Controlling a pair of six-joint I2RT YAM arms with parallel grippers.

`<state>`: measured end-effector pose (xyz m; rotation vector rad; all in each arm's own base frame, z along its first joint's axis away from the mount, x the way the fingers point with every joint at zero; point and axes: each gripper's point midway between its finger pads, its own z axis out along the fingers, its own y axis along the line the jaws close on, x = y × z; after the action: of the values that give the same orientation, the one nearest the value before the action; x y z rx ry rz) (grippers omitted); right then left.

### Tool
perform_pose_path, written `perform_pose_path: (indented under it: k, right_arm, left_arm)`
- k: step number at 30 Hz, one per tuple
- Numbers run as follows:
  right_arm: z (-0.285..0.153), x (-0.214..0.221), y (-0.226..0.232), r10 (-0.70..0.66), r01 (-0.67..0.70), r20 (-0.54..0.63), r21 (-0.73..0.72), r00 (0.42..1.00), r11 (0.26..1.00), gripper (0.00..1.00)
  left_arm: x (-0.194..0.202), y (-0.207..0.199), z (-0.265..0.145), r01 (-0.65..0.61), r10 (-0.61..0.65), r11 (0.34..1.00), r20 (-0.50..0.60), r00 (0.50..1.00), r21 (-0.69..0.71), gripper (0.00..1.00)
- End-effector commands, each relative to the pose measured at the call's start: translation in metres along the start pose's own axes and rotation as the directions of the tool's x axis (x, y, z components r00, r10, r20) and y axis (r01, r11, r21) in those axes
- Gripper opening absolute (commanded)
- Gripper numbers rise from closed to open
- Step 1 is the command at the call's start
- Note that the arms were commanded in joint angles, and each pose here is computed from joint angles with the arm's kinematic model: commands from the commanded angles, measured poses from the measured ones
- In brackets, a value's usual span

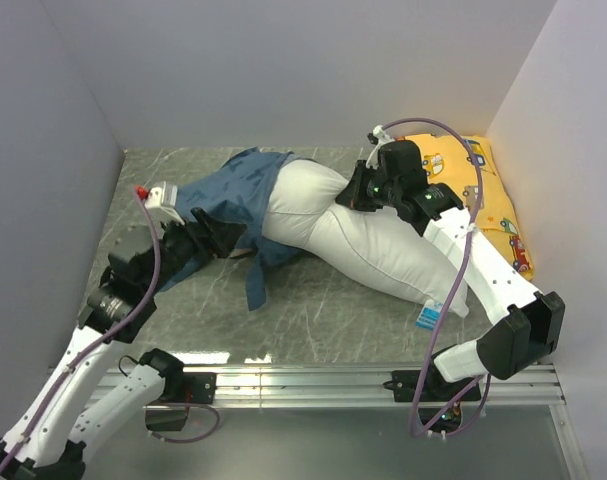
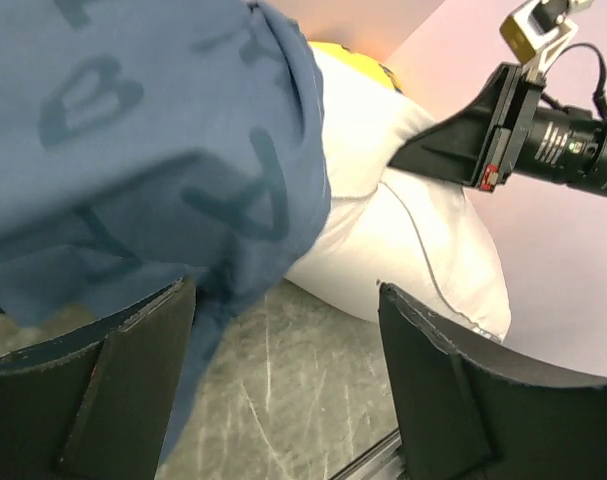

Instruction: Remove the pillowcase from the pillow

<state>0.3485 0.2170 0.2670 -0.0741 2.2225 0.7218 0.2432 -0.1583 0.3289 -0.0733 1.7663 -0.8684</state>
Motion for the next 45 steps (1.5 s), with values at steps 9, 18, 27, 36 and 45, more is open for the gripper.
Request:
perform_pose_path:
  k: [9,18,27,36,45]
  right_arm:
    - [-0.016,-0.043,-0.001,0.002,-0.014,0.182,0.066,0.983,0.998,0.00]
    - [-0.012,-0.034,0.007,-0.020,0.008,0.166,0.073,0.986,0.997,0.00]
    - [-0.011,-0.025,0.002,-0.044,0.032,0.154,0.081,0.987,0.996,0.00]
    - [-0.011,0.008,0.000,-0.077,0.076,0.110,0.008,0.991,0.997,0.00]
    - [-0.071,-0.028,0.057,-0.094,0.132,0.207,-0.183,0.974,0.974,0.00]
  left_arm:
    - [0.046,0.014,0.037,0.114,-0.080,0.963,0.143,0.986,-0.246,0.84]
    - [0.023,0.047,0.038,0.221,-0.074,0.870,0.326,0.942,-0.440,0.52]
    - [-0.028,0.089,-0.008,0.299,0.013,0.740,0.456,0.890,-0.603,0.00]
    - [-0.092,0.143,-0.033,0.367,0.064,0.669,0.542,0.838,-0.646,0.00]
    - [-0.100,0.218,-0.005,0.408,-0.057,0.622,0.481,0.875,-0.668,0.00]
